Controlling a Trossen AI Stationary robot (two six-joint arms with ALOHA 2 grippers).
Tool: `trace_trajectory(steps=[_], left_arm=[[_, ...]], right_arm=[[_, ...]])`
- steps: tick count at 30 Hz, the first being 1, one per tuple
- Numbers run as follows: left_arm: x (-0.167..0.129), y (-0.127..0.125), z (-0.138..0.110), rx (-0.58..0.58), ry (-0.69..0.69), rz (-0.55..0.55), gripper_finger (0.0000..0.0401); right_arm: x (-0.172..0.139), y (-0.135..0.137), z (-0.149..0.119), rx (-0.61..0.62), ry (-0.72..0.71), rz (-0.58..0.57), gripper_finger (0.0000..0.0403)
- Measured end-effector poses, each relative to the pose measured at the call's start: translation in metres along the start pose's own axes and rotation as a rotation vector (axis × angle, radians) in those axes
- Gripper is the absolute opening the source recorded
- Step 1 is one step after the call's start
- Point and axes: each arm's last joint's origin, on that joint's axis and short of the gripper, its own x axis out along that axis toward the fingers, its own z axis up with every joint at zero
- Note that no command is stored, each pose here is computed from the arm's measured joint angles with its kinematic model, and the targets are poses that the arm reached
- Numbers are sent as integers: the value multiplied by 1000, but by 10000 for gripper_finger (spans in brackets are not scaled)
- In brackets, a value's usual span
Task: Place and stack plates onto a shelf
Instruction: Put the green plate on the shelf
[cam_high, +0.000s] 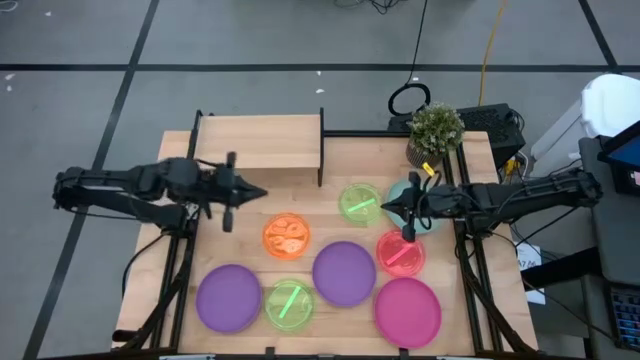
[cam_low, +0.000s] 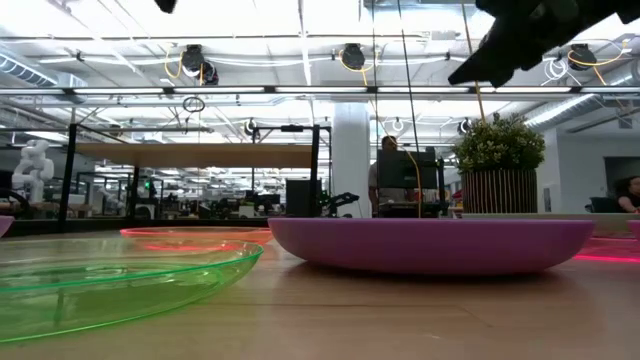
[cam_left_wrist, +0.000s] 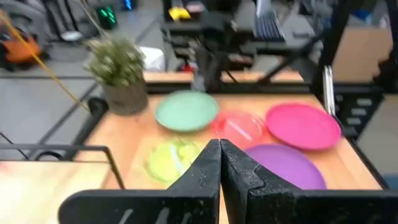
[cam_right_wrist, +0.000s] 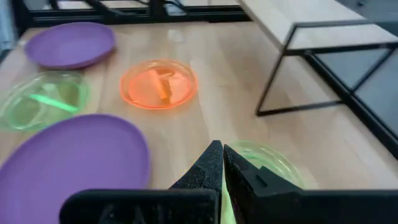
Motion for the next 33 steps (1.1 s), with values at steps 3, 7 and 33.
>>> trace_trajectory(steps=[3, 7, 33], left_arm=[[15, -4, -7, 11, 70, -15, 3], [33, -10, -15, 21, 138, -32, 3], [77, -20, -38, 58, 293, -44, 3]], right_arm=[[0, -1, -5, 4, 47, -21, 0], [0, -2, -8, 49, 76, -27, 0], [30, 6, -46, 184, 488, -80, 73]])
